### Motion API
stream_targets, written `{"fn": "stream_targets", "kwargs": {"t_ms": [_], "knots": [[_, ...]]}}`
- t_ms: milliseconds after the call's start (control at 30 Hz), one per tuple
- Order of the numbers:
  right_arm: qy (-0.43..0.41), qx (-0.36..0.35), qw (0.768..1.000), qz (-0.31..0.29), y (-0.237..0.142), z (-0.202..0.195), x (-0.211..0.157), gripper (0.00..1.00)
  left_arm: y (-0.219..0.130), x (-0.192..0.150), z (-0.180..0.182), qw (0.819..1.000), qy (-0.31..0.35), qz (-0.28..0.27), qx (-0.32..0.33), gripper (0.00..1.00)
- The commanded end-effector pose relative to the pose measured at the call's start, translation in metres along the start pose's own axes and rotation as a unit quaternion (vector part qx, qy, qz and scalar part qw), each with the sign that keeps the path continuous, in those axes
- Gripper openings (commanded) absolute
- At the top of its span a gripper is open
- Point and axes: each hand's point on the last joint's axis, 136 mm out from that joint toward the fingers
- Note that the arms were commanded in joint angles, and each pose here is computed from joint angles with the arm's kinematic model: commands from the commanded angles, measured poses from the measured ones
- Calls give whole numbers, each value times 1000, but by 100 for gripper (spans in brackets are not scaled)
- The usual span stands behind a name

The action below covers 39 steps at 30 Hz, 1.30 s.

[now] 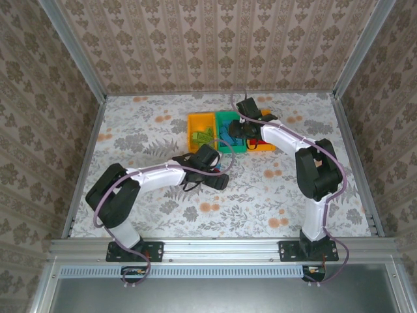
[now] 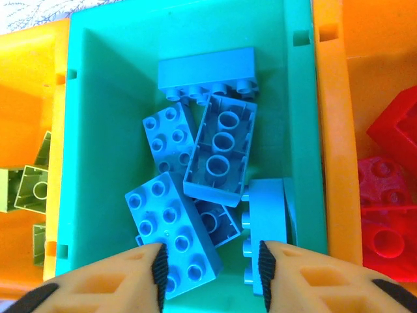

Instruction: Sort the legos into containers by color

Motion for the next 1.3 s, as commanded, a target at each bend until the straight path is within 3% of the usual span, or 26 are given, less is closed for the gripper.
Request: {"fn": "stream_targets", "kwargs": {"t_ms": [0, 200, 633, 867, 1267], "knots": [[4, 9, 1000, 4, -1, 3, 4, 50, 0, 8, -7, 1000, -4, -3, -2, 94], [5, 10, 1000, 3, -4, 3, 5, 65, 4, 9, -8, 1000, -4, 2, 0, 92], [2, 15, 1000, 0, -13, 5, 5, 71, 16, 12, -5, 1000, -9, 9, 16, 89], [2, 12, 1000, 1, -14, 3, 3, 72, 25, 15, -8, 1000, -11, 12, 13, 80], [5, 8, 1000, 1, -15, -1, 3, 73, 41, 2, -6, 999, -18, 39, 12, 50]]}}
Point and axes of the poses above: each hand's point on the last joint's axis, 136 mm out from that joint toward the fingers, its own y axis out along the fingers, its own z axis along the line the jaws close on, x = y × z, and after that the axes turned 14 degrees about -y, right-handed
